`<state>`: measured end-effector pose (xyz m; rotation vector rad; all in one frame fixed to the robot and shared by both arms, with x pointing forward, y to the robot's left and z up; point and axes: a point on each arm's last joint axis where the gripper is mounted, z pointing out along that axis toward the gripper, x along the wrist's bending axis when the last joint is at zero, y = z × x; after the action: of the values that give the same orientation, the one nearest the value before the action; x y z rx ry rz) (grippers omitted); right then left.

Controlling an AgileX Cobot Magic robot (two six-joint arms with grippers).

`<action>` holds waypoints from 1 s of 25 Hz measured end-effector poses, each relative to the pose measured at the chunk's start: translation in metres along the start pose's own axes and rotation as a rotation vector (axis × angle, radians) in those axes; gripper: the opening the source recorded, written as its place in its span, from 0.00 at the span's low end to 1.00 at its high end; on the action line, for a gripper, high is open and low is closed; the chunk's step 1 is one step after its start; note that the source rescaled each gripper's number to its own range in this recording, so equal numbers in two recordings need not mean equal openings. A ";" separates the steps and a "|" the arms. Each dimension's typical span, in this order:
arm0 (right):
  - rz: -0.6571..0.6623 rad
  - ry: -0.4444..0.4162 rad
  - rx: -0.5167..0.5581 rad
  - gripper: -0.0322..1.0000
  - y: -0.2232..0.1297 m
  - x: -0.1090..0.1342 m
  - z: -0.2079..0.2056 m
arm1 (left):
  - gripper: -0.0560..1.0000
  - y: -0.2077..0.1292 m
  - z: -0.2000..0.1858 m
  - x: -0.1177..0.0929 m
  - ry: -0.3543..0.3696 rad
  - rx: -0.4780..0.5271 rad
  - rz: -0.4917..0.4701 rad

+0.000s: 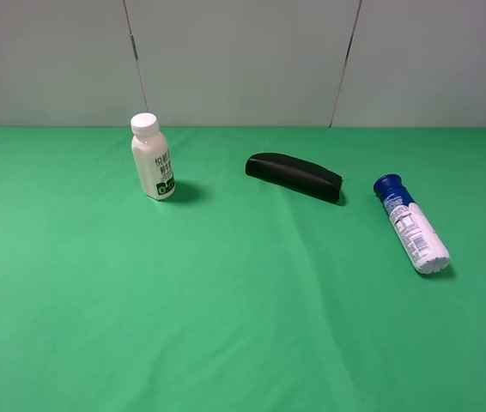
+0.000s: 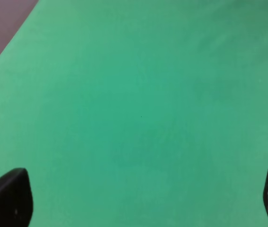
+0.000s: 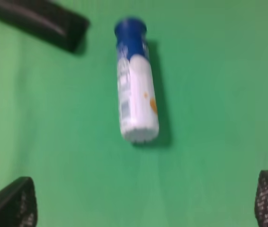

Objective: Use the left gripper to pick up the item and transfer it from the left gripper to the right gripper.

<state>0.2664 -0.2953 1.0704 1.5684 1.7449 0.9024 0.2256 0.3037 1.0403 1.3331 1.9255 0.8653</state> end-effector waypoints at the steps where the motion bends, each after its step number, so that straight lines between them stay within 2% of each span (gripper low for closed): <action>1: 0.003 0.005 -0.035 1.00 -0.006 0.001 -0.005 | 0.98 0.000 0.000 0.000 0.000 0.000 0.000; 8: 0.008 0.017 -0.170 1.00 -0.031 0.002 -0.017 | 0.98 0.000 0.000 0.000 0.000 0.000 0.000; 25: 0.017 0.003 -0.185 1.00 -0.030 0.002 -0.017 | 0.98 0.000 0.000 0.000 0.000 0.000 0.000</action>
<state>0.2349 -0.2966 1.0554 1.4635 1.6030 1.0439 0.2256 0.3037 1.0403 1.3331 1.9255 0.8653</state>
